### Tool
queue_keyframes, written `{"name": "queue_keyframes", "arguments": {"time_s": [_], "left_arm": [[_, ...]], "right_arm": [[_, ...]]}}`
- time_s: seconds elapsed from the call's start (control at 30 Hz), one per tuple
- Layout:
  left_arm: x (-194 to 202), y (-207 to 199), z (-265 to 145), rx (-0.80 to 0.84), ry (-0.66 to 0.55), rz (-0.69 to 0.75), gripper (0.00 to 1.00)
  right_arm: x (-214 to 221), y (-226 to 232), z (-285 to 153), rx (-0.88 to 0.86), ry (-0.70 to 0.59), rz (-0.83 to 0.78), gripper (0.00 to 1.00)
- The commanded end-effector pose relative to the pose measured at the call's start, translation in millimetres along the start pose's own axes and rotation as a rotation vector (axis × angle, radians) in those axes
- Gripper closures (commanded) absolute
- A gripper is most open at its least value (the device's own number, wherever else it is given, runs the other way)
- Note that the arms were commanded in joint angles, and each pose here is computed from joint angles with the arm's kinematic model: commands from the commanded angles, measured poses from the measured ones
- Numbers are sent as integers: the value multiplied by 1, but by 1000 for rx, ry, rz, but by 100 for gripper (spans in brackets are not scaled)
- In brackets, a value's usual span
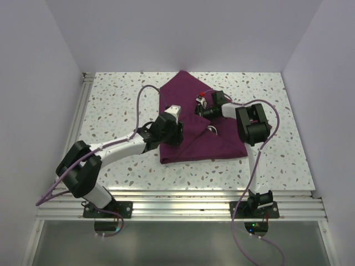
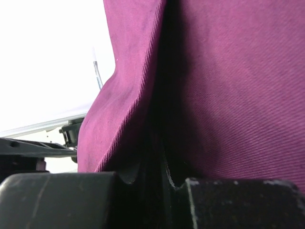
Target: Prepare the surgical pack
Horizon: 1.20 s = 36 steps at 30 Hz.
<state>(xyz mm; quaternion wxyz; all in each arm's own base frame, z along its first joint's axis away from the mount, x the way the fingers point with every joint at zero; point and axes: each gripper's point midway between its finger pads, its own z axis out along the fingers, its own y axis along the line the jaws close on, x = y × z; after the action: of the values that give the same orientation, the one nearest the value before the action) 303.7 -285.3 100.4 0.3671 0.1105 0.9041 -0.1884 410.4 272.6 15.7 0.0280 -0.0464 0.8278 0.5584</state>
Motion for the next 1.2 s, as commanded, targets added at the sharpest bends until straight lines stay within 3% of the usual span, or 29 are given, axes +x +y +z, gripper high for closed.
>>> {"name": "queue_keyframes", "arguments": {"time_s": [0.0,0.23,0.5,0.67,0.9,1.17], "left_arm": [[8,-9,11,44,-7,34,44],[35,-9,19,64,37,44,46],[34,-8,20,64,6,54,48],[26,-7,13,53,-25,61,48],[7,-11,-6,76,-87,67,44],[-9,-19,-34,126,-156,69,43]], "right_arm": [[16,-45,9,133,17,86,89],[-26,-12,-17,144,-62,51,79],[-64,16,-60,169,-214,41,51],[-66,36,-95,202,-305,1,36],[-27,50,-126,315,-373,-71,33],[8,22,-141,502,-359,-18,32]]}}
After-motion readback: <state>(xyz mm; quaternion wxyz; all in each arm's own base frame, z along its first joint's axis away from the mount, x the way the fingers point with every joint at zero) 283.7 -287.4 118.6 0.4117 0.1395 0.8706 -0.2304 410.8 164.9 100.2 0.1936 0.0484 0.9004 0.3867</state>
